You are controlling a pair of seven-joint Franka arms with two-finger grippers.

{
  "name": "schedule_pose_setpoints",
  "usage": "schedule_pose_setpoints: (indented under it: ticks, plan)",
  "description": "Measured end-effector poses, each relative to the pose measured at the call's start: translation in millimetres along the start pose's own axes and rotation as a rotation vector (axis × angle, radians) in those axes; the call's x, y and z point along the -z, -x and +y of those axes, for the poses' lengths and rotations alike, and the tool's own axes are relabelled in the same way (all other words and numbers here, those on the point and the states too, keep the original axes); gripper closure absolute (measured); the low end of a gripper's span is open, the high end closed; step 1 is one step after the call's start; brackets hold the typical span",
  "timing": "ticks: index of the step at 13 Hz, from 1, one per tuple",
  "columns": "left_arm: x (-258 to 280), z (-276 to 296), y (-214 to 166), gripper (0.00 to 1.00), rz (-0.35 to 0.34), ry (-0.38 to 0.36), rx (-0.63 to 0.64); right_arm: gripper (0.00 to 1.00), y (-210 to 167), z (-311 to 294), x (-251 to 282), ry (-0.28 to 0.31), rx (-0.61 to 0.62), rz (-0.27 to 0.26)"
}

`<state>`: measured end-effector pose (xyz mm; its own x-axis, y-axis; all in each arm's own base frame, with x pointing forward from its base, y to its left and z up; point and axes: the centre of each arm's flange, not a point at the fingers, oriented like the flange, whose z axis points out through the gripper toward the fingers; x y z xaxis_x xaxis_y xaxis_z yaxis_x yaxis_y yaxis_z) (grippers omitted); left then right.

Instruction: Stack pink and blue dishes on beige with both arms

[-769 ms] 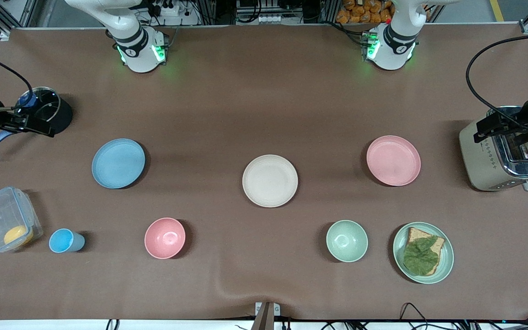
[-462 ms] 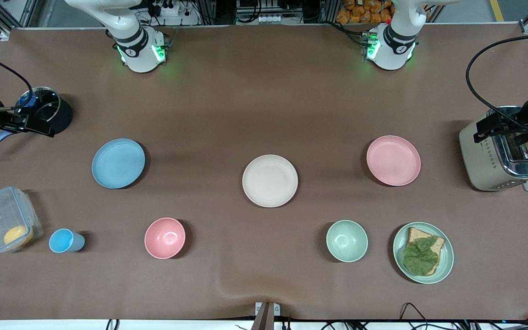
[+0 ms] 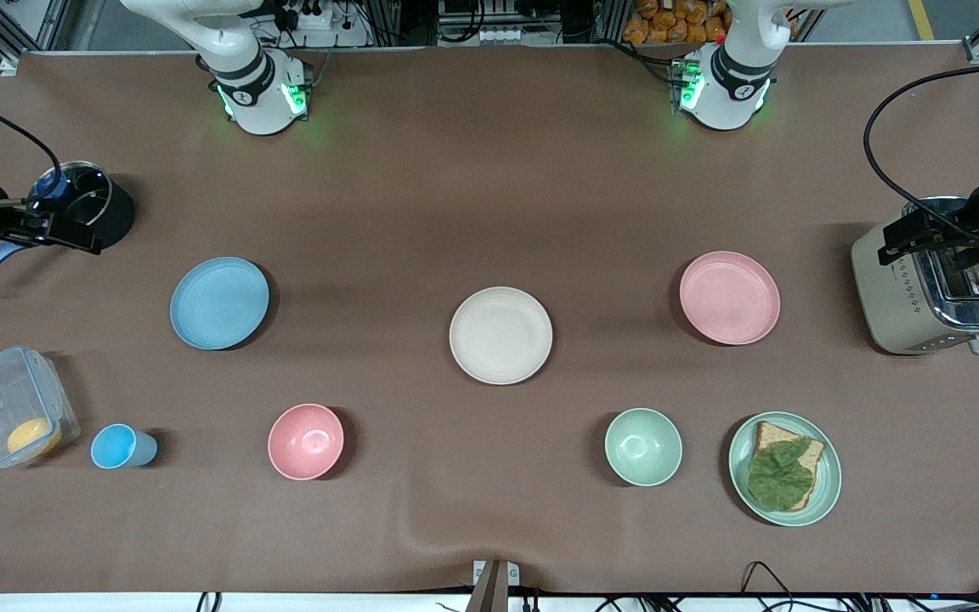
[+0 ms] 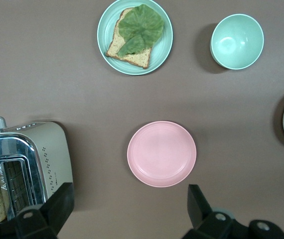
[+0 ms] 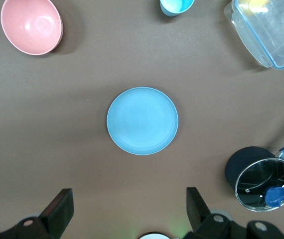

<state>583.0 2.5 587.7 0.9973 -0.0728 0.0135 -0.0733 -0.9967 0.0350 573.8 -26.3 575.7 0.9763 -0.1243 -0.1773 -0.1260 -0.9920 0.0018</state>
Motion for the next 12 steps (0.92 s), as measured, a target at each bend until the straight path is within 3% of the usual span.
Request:
schedule_pose_setpoints:
  ticks: [12]
  plan:
    - [-12.8, -4.8, -4.6, 0.0, -0.023, 0.0, 0.008, 0.0, -1.8, 7.4, -4.0, -0.001, -0.013, -0.015]
